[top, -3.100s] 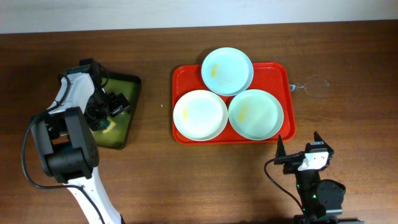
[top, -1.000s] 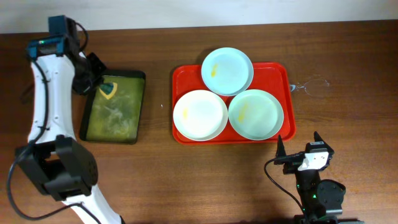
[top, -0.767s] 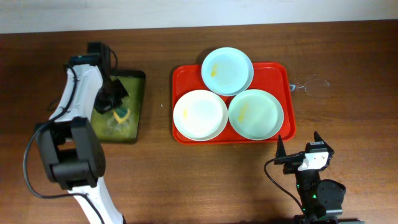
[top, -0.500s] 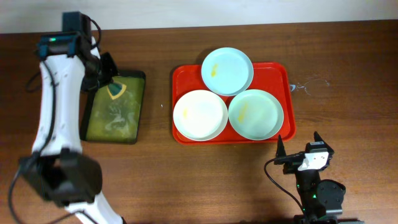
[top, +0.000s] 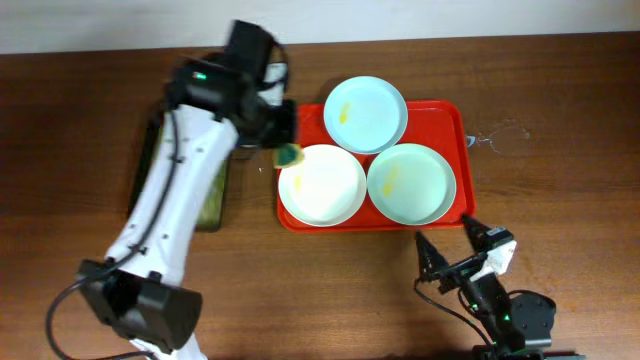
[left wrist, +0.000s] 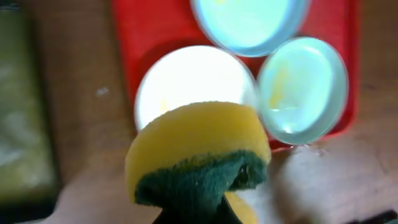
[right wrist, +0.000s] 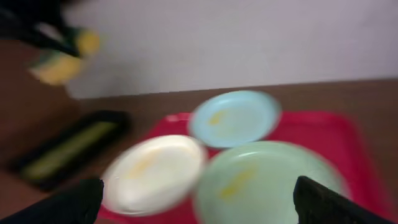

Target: Clean dirty plates on tray and stack at the side

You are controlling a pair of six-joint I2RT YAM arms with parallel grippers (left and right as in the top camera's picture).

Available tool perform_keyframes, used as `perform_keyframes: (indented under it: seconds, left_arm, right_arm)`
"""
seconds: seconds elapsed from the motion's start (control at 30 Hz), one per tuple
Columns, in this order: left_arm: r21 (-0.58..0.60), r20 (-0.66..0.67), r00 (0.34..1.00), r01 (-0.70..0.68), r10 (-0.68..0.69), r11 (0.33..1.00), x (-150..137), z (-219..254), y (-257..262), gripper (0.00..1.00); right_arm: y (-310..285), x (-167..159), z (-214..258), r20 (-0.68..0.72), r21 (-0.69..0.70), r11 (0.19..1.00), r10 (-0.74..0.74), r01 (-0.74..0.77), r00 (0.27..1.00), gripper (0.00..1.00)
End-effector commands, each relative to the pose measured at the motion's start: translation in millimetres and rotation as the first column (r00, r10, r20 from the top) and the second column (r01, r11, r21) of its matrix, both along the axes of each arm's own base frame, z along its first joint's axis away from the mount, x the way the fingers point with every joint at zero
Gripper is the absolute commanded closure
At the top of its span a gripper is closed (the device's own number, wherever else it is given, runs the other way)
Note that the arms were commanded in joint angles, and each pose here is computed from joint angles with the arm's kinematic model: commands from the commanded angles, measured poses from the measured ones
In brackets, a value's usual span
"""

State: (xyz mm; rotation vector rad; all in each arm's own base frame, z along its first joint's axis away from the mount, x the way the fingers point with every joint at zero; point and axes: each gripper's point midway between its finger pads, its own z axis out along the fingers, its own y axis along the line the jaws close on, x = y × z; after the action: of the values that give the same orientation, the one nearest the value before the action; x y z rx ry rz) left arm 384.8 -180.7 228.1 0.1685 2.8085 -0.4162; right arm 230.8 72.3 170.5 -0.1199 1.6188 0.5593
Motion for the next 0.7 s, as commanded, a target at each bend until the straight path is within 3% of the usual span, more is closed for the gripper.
perform_keyframes:
  seconds: [0.0,0.07,0.17,0.27,0.3,0.33,0.37,0.43,0.47,0.5,0.6,0.67]
  left_arm:
    - [0.032,-0.013,1.000,0.011,-0.011,0.999,-5,-22,-35,1.00]
    - [0.085,-0.009,1.000,-0.018,0.019,0.996,4,-42,-36,1.00]
    - [0.060,-0.081,0.997,-0.001,0.005,0.998,10,-79,-52,1.00]
    - [0.095,-0.156,0.988,-0.004,0.019,0.995,14,-124,-59,1.00]
    - [0.121,-0.196,0.980,0.000,0.024,0.993,15,-148,-59,1.00]
    - [0.141,-0.231,0.973,0.003,0.030,0.990,14,-168,-58,1.00]
    - [0.145,-0.256,0.966,0.008,0.030,0.989,14,-183,-59,1.00]
    - [0.144,-0.297,0.954,0.009,0.035,0.989,11,-205,-62,1.00]
    - [0.151,-0.313,0.949,0.012,0.036,0.988,9,-211,-61,0.92]
    - [0.158,-0.325,0.945,0.014,0.039,0.987,7,-213,-60,0.58]
    - [0.159,-0.326,0.945,0.017,0.036,0.987,9,-206,-56,0.51]
    - [0.134,-0.305,0.950,-0.032,0.072,0.990,25,-175,-42,0.51]
  right_arm:
    - [23,-16,39,0.020,0.327,0.930,0.172,-0.169,0.985,0.02]
    - [22,-35,106,0.289,0.287,0.924,0.167,-0.252,0.943,0.01]
    - [6,-48,179,0.358,0.213,0.968,0.048,-0.132,0.933,0.02]
    - [-11,-34,205,0.093,0.001,0.998,-0.070,0.071,0.993,0.01]
    - [-25,-21,201,-0.109,-0.108,0.985,-0.146,0.135,0.983,0.02]
    - [-28,-13,194,-0.278,-0.218,0.971,-0.157,0.097,0.948,0.02]
    - [-26,-6,189,-0.420,-0.239,0.970,-0.143,0.043,0.896,0.02]
    - [-4,18,192,-0.566,-0.154,0.983,-0.006,-0.098,0.825,0.02]
    - [2,26,179,-0.656,-0.113,0.984,0.033,-0.141,0.754,0.02]
    - [12,44,164,-0.719,-0.048,0.981,0.098,-0.189,0.688,0.02]
    - [23,77,116,-0.827,0.020,0.971,0.151,-0.240,0.542,0.02]
    - [12,94,77,-0.880,-0.133,0.971,-0.023,-0.200,0.474,0.02]
